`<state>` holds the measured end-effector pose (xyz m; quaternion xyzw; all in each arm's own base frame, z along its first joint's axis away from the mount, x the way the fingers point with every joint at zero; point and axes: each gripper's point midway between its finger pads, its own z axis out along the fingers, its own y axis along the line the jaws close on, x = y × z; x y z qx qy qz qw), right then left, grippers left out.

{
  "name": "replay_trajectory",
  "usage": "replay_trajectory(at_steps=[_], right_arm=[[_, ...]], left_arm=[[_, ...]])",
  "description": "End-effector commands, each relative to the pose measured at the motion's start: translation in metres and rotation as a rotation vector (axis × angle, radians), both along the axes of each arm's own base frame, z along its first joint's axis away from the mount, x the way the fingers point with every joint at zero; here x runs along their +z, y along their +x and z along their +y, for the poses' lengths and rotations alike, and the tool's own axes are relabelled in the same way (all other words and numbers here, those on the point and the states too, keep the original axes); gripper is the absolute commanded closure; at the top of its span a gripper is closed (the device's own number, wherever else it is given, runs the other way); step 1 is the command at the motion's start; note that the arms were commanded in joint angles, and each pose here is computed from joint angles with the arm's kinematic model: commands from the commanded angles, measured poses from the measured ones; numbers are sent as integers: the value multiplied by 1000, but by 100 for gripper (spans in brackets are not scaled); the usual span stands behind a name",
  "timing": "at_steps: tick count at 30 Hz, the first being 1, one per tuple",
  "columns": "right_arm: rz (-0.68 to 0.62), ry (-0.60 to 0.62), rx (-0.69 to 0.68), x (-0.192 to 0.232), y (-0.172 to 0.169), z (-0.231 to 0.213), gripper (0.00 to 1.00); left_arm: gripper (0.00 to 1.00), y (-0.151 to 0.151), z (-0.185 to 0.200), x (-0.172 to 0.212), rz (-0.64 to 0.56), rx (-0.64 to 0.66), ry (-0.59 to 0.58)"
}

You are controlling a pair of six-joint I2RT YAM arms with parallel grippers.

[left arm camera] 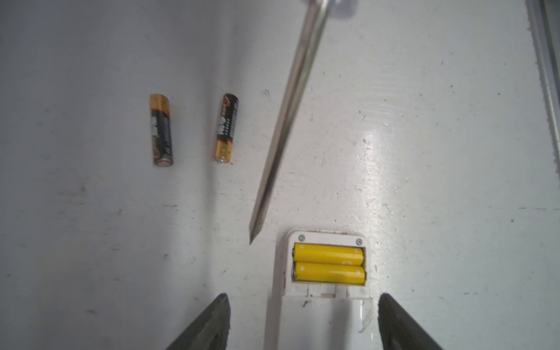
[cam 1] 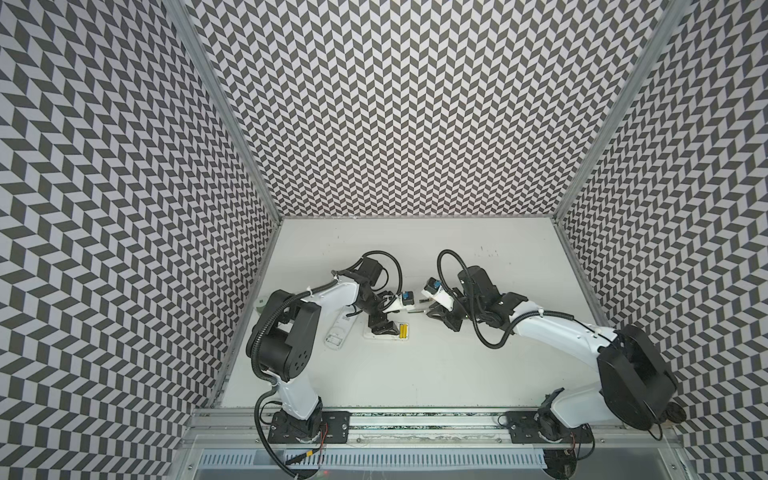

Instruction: Unload the batteries from the remote control

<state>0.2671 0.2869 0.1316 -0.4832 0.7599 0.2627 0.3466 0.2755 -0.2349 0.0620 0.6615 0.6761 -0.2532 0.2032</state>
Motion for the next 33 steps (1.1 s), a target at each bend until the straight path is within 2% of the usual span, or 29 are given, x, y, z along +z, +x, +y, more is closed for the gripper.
replay_trajectory(at_steps=[1, 6, 9, 19, 21, 23, 25, 26, 30, 33], right_arm=[[-14, 141, 41, 28, -6, 11, 100], [37, 201, 92, 27, -17, 18, 100], [68, 213, 119, 27, -20, 22, 100], [76, 227, 137, 27, -19, 27, 100], [71, 240, 130, 27, -19, 26, 100], [74, 231, 132, 27, -20, 26, 100], [46, 221, 144, 26, -21, 24, 99], [25, 226, 141, 27, -22, 22, 96], [-72, 259, 140, 32, -25, 16, 68], [-105, 260, 203, 29, -37, 14, 64]], left_arm=[[25, -9, -15, 26, 79, -15, -97], [29, -4, -28, 43, 83, -30, -173], [35, -3, -30, 44, 79, -32, -169], [71, -11, -35, 43, 107, -46, -184], [83, -11, -35, 44, 106, -48, -188], [100, -12, -37, 47, 113, -48, -191], [100, -13, -36, 47, 126, -46, -199], [100, -14, -36, 46, 127, -47, -199], [100, -15, -37, 50, 126, -54, -208], [100, -17, -36, 49, 132, -64, -212]])
